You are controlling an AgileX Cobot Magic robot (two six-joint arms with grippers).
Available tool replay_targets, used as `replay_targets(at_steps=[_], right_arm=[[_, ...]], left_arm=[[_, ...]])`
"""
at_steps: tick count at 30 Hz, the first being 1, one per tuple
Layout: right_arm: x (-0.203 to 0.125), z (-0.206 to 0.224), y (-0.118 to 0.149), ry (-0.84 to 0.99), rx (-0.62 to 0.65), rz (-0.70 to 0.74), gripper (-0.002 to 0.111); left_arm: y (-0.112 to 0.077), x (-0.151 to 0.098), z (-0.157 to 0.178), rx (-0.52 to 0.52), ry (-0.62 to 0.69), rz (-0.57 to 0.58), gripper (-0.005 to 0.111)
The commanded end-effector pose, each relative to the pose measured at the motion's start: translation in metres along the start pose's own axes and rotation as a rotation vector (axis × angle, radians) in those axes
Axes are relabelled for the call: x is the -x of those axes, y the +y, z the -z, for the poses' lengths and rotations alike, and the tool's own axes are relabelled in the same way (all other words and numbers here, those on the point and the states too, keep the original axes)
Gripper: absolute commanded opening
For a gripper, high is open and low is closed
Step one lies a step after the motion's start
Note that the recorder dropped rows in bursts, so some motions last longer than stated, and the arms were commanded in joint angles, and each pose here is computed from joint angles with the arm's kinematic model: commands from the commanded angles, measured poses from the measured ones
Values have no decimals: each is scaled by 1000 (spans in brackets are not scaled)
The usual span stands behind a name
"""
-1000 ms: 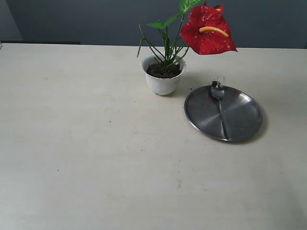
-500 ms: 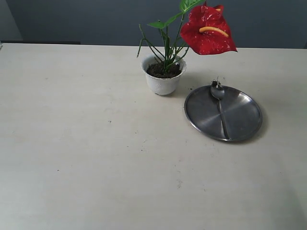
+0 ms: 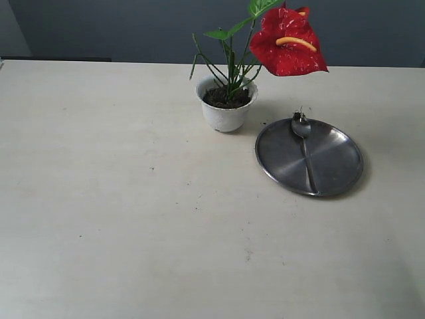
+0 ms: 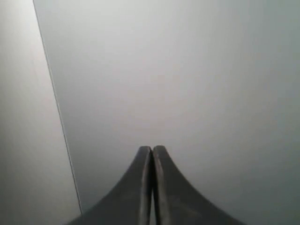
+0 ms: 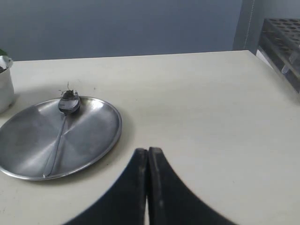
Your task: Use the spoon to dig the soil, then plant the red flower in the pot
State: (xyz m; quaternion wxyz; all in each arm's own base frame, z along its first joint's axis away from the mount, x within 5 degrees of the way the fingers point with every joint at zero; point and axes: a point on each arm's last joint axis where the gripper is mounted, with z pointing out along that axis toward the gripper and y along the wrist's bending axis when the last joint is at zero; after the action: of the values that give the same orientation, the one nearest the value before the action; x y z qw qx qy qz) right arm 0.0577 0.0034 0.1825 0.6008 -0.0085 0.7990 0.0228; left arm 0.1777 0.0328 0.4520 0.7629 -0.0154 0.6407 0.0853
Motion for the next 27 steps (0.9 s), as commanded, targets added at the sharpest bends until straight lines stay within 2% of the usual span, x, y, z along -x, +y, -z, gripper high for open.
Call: replay_targets(at_steps=[1,8,20,27], right_arm=[[0,0,0,-8,-6,4,-1],[0,0,0,-8,-6,4,-1],[0,0,0,-8,-6,4,-1],[0,0,0,-8,-6,4,-1]], left_arm=[[7,3,6,77,-22,-10,0],[6,5,8,69,-28,-11,0],[8,15,22,98,-83,125,0],[8,11,25,100,-77,123,0]])
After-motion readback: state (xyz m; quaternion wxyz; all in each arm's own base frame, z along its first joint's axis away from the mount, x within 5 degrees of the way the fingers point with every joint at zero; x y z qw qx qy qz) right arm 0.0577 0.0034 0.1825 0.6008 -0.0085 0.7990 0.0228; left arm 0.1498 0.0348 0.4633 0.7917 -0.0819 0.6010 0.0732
